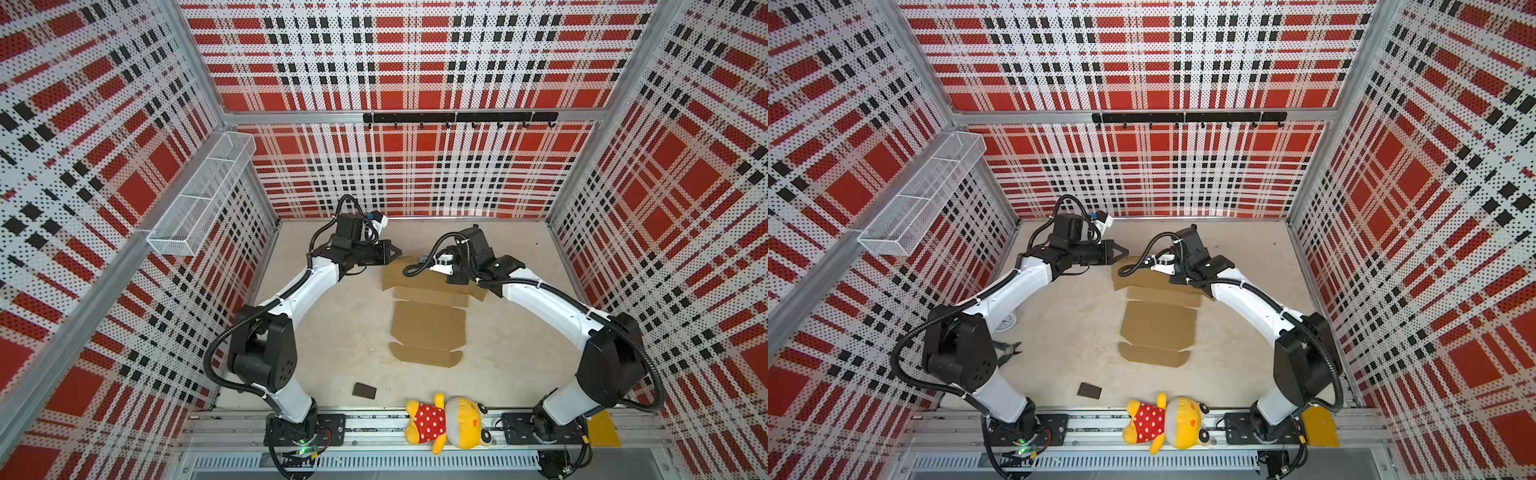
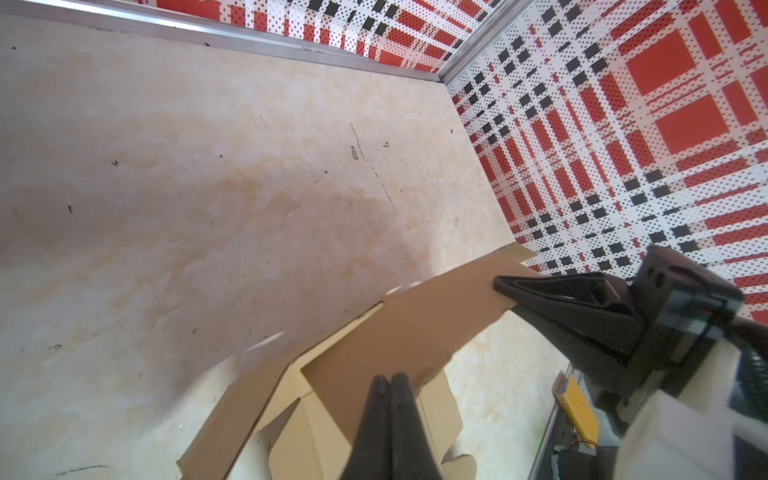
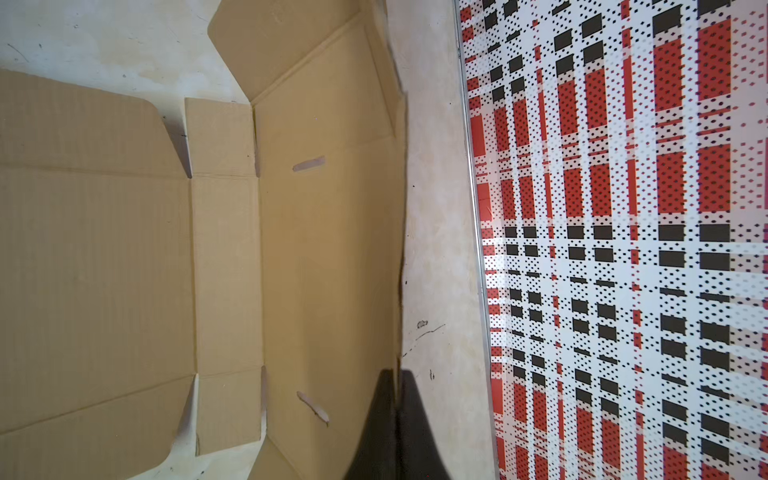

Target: Fold the paper box

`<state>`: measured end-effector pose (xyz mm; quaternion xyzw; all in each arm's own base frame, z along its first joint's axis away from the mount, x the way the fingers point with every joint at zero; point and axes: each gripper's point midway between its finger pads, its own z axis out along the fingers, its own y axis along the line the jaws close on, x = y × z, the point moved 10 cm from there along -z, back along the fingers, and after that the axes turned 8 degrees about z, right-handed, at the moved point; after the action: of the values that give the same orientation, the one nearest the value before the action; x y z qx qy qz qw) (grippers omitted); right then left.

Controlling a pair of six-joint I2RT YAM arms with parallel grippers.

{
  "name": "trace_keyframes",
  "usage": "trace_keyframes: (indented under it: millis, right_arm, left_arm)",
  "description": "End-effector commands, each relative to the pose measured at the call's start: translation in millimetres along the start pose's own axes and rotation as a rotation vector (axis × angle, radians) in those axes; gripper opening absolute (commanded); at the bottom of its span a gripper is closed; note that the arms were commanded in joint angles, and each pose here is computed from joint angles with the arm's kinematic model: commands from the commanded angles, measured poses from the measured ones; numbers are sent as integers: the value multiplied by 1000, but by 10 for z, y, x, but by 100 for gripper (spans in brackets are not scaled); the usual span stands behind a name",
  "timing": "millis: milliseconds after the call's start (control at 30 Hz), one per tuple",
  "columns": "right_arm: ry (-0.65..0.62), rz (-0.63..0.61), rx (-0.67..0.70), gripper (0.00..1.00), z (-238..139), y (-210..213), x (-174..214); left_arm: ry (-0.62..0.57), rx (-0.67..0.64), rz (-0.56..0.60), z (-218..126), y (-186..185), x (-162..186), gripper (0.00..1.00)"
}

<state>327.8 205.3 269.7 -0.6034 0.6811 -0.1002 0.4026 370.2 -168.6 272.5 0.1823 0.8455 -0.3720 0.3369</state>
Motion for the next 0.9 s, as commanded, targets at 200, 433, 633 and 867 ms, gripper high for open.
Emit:
trace_keyframes:
  millis: [200,433,633,867]
  right_arm:
    - [-42,-13,37,2,-4,-57,-75]
    - [-50,0,32,2,-5,-60,-88]
    - [-56,8,21,3,3,-41,-88]
    - [-62,17,16,3,22,-21,-96]
  left_arm:
    - [70,4,6,162,-55,123,0]
    - [95,39,-4,270,-97,243,0]
    - [98,101,-69,369,-101,250,0]
    - [122,154,-110,503,-154,267,0]
